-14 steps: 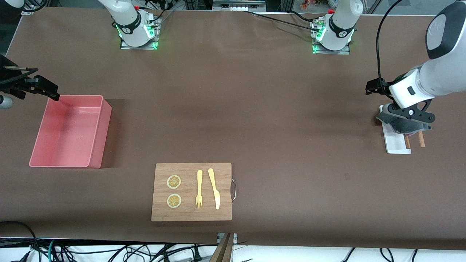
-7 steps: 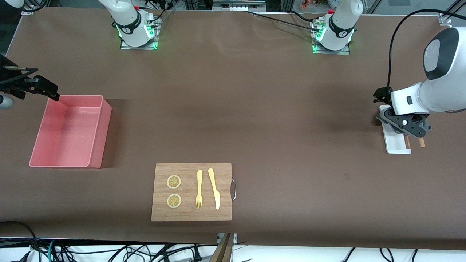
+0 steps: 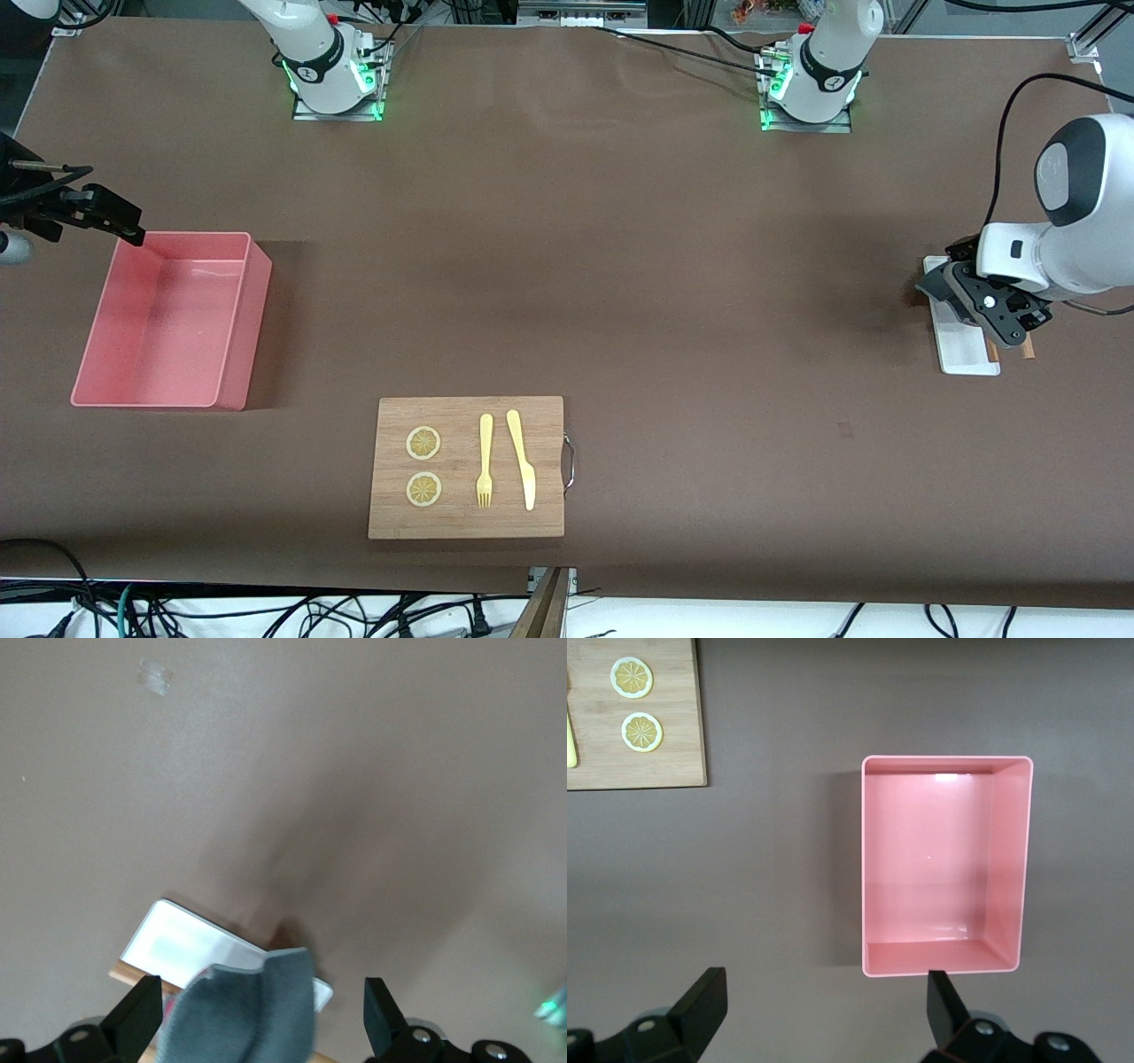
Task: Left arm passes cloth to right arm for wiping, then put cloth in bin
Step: 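Lower the left gripper onto the grey cloth on the white holder and grasp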
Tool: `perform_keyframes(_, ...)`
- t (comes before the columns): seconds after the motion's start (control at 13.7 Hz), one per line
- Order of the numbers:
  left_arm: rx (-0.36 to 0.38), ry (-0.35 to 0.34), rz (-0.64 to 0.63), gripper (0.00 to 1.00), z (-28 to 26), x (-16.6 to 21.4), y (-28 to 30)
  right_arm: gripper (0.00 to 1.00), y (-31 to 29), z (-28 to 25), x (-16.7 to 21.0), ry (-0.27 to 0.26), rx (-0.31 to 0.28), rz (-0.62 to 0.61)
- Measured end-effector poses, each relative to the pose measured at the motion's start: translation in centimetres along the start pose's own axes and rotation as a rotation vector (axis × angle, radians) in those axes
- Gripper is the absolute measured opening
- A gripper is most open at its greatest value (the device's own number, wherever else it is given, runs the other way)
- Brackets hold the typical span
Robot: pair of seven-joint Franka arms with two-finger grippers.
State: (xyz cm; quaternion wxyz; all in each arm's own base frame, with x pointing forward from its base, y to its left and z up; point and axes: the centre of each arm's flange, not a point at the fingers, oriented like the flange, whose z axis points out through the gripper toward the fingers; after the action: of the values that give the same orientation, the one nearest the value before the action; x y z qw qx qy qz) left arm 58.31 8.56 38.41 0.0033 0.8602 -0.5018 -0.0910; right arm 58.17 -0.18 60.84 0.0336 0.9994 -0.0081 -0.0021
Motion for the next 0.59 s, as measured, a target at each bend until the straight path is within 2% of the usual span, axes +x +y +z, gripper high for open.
perform_keyframes(0.29,0.003,0.027,0.130,1.00,6.8,-3.5,-3.1,1.00,0.1,0.0,0.0,0.001,0.000,0.001)
perform_keyframes(0.59,-0.005,0.037,0.183,0.99,10.3,-4.0,-4.3,1.00,0.1,0.0,0.0,0.001,0.000,0.001)
